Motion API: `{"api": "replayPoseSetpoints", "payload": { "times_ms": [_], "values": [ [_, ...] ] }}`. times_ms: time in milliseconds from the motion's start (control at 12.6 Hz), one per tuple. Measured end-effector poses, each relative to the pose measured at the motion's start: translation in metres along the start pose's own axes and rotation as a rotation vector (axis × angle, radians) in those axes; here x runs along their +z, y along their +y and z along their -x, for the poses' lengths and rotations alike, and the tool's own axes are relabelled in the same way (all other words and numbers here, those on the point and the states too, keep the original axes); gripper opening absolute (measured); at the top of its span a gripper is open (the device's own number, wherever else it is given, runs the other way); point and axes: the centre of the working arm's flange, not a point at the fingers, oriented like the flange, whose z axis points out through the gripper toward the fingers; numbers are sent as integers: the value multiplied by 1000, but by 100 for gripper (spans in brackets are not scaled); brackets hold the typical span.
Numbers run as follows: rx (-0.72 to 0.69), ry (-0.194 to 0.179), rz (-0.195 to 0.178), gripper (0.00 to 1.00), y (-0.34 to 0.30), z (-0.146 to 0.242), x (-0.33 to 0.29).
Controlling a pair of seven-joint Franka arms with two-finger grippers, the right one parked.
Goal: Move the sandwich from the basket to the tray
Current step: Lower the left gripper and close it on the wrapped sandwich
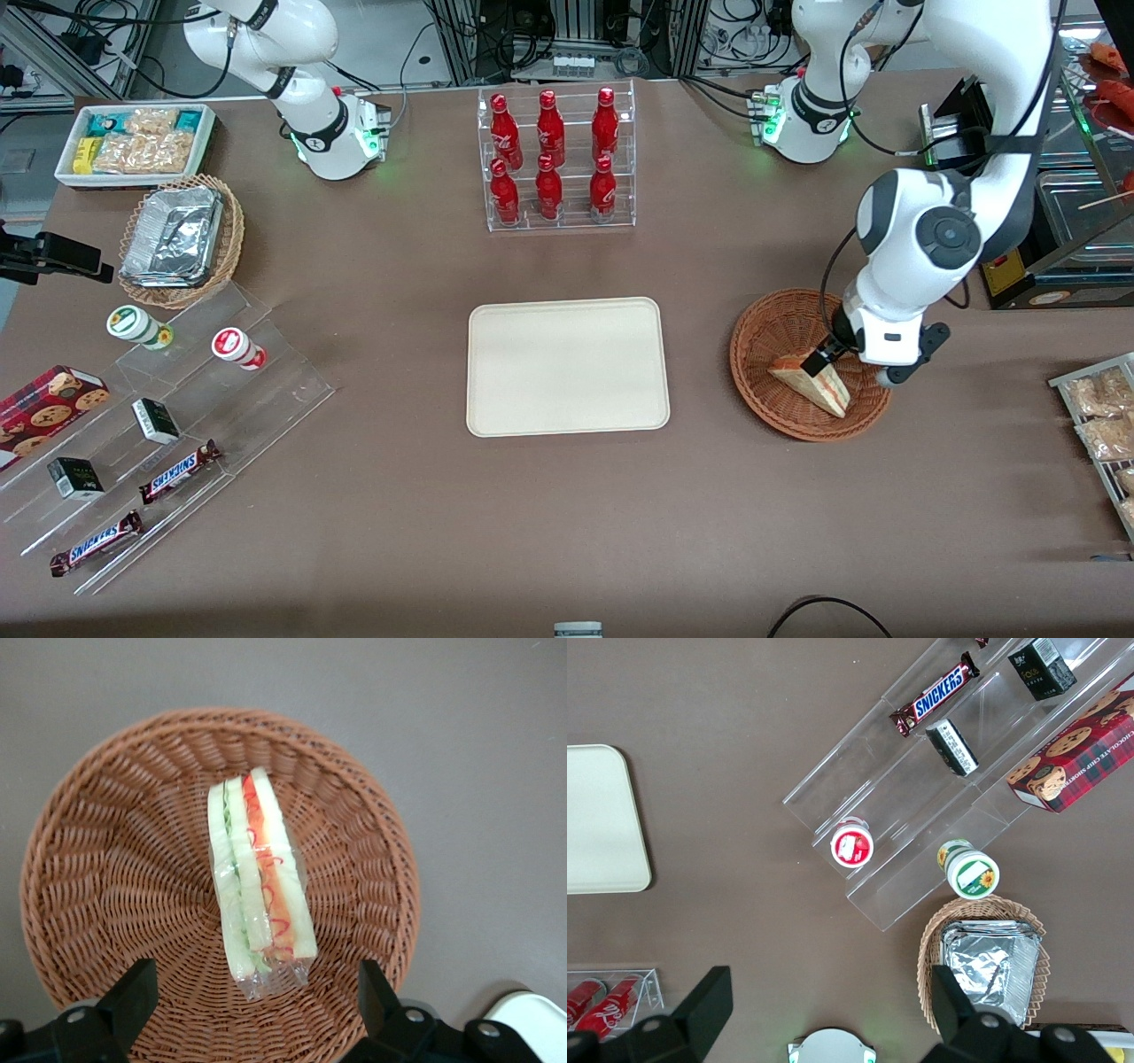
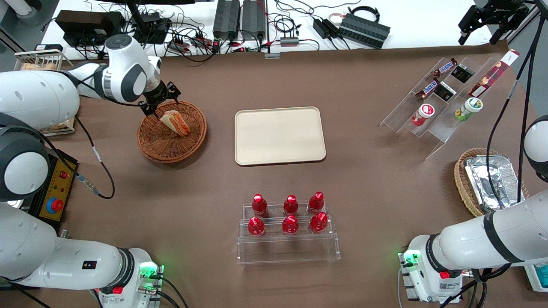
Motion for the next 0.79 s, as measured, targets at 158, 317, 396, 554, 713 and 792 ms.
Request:
{"api": "replayPoseSetpoints", "payload": {
  "times_ms": [158,317,396,554,713,792],
  "values": [
    [-8,-8,-6,100,1,0,13],
    [-13,-8,-2,100,1,-1,26],
    [-15,-7,1,100,2,-2,33],
    [-17,-11,1,100,2,-3,48],
    [-31,-14,-1,81,1,-3,58],
    [-46,-13,0,68,1,-4,59]
  ]
}}
